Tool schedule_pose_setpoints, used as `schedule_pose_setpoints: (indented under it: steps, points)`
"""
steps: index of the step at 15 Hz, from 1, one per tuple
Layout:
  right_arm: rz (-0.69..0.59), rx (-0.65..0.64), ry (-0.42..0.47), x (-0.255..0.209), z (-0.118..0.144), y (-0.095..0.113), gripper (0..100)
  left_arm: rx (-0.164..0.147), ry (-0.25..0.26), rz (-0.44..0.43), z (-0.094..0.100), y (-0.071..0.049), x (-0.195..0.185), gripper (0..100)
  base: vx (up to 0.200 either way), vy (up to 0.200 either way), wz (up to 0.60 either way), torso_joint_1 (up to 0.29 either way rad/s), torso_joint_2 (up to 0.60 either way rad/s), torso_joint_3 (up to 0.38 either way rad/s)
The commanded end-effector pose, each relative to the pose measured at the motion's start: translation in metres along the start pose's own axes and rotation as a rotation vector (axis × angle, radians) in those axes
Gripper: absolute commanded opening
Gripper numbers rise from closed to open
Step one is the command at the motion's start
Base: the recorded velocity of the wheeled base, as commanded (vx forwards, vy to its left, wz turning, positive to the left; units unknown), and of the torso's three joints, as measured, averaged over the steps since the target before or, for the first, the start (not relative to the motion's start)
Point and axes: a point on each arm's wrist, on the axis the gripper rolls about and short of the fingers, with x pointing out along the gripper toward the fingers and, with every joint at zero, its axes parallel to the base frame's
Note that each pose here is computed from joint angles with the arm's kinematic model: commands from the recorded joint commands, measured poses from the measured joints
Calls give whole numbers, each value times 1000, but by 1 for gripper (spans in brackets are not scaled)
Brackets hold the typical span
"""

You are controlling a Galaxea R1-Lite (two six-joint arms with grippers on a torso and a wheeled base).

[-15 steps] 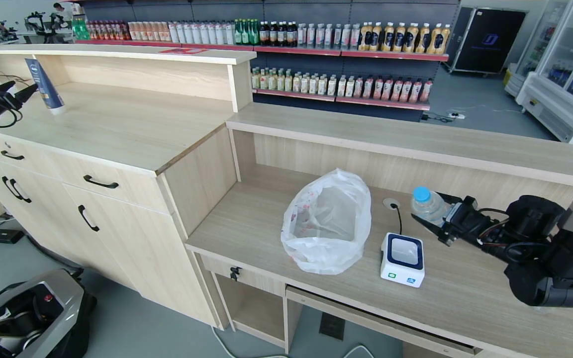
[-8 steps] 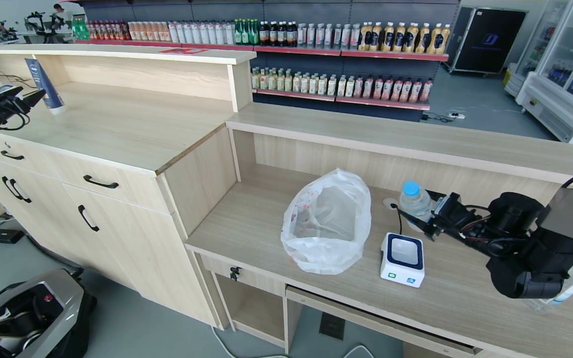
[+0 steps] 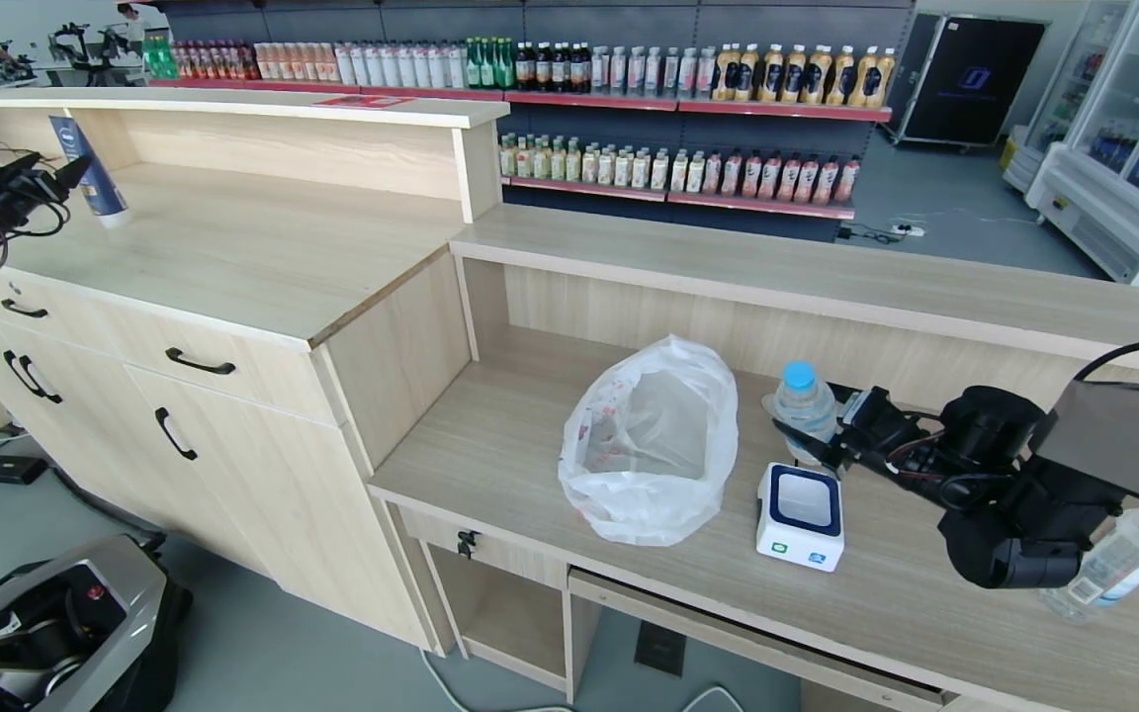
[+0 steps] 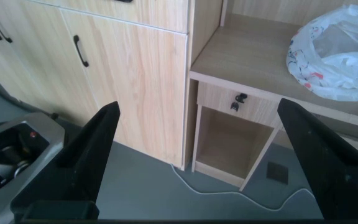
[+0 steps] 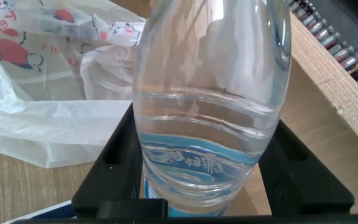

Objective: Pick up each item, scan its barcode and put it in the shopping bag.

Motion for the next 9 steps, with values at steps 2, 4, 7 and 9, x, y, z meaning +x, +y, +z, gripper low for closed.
schedule_pose_setpoints:
  steps: [2, 4, 7, 9]
  points:
    - [4, -4, -13, 6, -8, 2, 0, -1, 0, 1, 0, 0, 0, 100, 0, 0, 0, 0, 0, 0]
    - [8, -9, -16, 9, -10, 4, 0, -1, 0, 1, 0, 0, 0, 100, 0, 0, 0, 0, 0, 0]
    - [9, -9, -16, 10, -11, 5, 0, -1, 0, 1, 0, 0, 0, 100, 0, 0, 0, 0, 0, 0]
    - [17, -7, -19, 12, -11, 8, 0, -1, 0, 1, 0, 0, 0, 100, 0, 0, 0, 0, 0, 0]
